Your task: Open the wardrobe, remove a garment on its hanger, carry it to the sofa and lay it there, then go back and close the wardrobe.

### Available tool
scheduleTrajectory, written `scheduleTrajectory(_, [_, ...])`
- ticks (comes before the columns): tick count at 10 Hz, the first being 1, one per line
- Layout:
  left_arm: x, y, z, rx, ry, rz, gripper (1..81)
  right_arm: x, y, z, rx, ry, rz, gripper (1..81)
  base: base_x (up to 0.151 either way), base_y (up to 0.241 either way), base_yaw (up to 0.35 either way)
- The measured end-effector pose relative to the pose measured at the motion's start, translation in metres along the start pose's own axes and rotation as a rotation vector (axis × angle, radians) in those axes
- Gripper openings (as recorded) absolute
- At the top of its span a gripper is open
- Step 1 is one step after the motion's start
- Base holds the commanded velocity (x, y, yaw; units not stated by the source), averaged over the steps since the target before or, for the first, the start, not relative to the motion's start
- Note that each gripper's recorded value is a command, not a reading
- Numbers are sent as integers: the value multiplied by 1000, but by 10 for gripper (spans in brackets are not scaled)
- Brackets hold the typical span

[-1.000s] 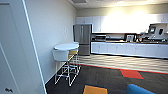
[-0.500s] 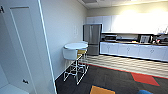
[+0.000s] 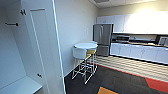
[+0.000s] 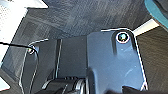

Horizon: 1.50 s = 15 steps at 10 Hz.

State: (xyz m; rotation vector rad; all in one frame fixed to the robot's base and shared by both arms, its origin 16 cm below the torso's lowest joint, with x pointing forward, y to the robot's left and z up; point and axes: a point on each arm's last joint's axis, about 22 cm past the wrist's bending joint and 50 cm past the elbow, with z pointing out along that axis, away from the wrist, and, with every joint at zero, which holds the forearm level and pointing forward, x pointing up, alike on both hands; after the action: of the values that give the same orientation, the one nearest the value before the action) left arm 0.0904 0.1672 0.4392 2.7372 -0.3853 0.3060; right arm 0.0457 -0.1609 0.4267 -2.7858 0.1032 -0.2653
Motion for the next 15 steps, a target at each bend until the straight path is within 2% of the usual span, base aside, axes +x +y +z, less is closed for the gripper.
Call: scheduleTrajectory(15, [2,17,6,-13,-1,0,811,2,5,-1,-8,0,0,811,0,0,287])
